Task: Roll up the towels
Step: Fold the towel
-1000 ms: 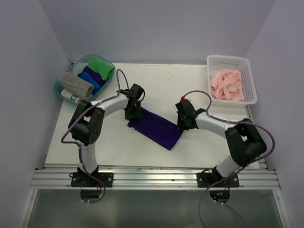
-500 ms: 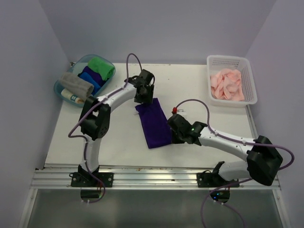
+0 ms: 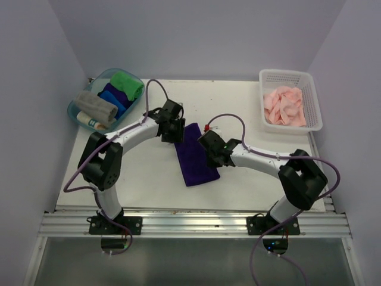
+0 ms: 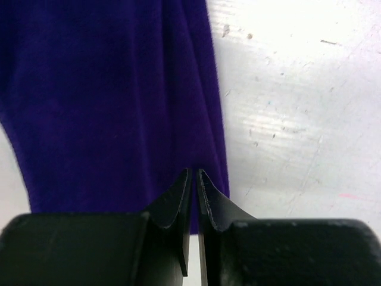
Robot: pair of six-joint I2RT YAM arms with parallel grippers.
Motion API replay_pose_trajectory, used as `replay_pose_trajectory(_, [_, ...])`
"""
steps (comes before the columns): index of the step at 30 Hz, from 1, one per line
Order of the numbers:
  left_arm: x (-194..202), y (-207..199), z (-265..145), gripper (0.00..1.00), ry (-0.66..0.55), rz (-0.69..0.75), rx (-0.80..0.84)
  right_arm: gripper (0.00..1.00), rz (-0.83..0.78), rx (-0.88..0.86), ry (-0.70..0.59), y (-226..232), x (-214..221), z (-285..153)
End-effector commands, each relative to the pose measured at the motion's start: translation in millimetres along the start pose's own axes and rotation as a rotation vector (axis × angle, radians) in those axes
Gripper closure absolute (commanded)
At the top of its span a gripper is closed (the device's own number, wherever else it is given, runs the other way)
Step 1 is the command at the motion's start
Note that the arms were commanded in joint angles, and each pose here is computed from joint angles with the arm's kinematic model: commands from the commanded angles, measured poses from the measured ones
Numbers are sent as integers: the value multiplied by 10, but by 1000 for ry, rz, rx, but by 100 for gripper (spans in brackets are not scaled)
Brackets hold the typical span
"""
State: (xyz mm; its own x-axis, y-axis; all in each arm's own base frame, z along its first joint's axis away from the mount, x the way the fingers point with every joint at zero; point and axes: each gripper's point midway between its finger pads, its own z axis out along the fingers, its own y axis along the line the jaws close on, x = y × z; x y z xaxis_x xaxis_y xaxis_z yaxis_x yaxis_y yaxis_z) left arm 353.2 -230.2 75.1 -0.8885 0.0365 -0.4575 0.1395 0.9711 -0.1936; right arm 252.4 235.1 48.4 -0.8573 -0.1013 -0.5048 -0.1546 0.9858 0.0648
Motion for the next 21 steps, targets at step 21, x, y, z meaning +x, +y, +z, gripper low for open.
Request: replay_pose_trajectory(21, [-107,-239,426,50,22,9,91,92,134,-135,12,105,199,-31])
